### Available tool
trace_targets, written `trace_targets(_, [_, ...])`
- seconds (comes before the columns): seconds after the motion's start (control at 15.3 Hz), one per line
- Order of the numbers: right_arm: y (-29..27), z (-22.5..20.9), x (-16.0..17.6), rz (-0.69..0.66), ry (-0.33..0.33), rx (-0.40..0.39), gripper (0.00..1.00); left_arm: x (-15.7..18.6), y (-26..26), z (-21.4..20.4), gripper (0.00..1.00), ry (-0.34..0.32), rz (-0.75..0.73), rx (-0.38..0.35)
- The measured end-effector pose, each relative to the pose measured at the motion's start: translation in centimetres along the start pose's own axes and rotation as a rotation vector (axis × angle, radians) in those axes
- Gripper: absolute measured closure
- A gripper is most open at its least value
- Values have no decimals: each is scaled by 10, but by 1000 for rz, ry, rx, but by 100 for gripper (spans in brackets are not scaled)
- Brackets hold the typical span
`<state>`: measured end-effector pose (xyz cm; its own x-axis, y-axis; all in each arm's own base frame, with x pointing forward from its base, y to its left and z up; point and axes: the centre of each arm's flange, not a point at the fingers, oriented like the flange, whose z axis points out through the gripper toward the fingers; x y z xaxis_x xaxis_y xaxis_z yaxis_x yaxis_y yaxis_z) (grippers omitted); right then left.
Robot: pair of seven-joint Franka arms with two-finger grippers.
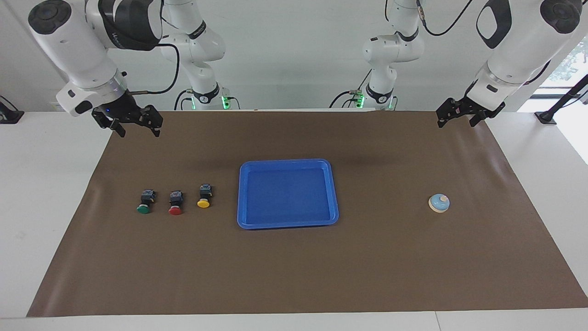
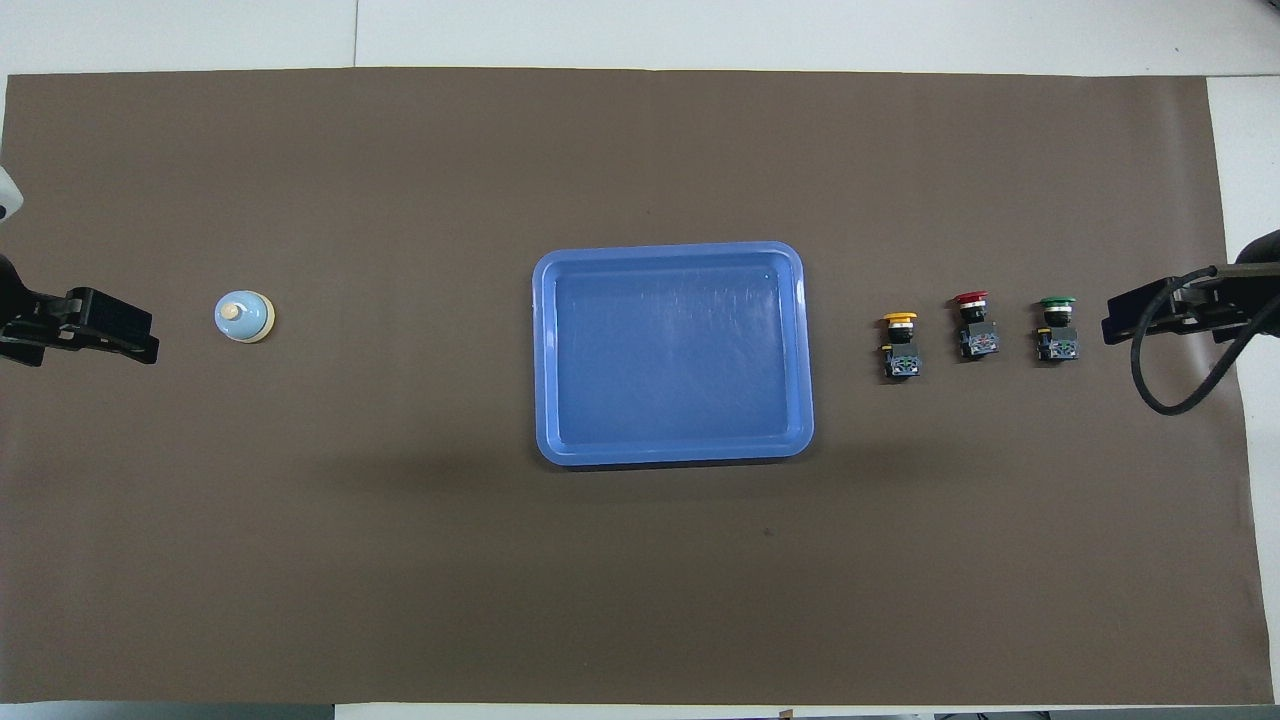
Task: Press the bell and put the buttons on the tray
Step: 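Reach the right gripper to the green button and grasp it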
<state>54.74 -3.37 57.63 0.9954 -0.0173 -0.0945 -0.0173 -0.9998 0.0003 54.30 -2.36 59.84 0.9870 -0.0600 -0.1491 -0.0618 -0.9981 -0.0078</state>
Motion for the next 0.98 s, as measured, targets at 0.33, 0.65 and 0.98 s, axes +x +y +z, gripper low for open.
trace_targets(0.33, [24,0,0,41,25,3,0,-4,0,-9,0,18,-1,1])
trace_targets(0.65, [34,50,26,29,130,-8,0,-6,-2,-11,0,23,-5,1])
trace_targets(0.98, [74,126,75,33,196,-34,0,-6,-2,-11,0,23,-5,1])
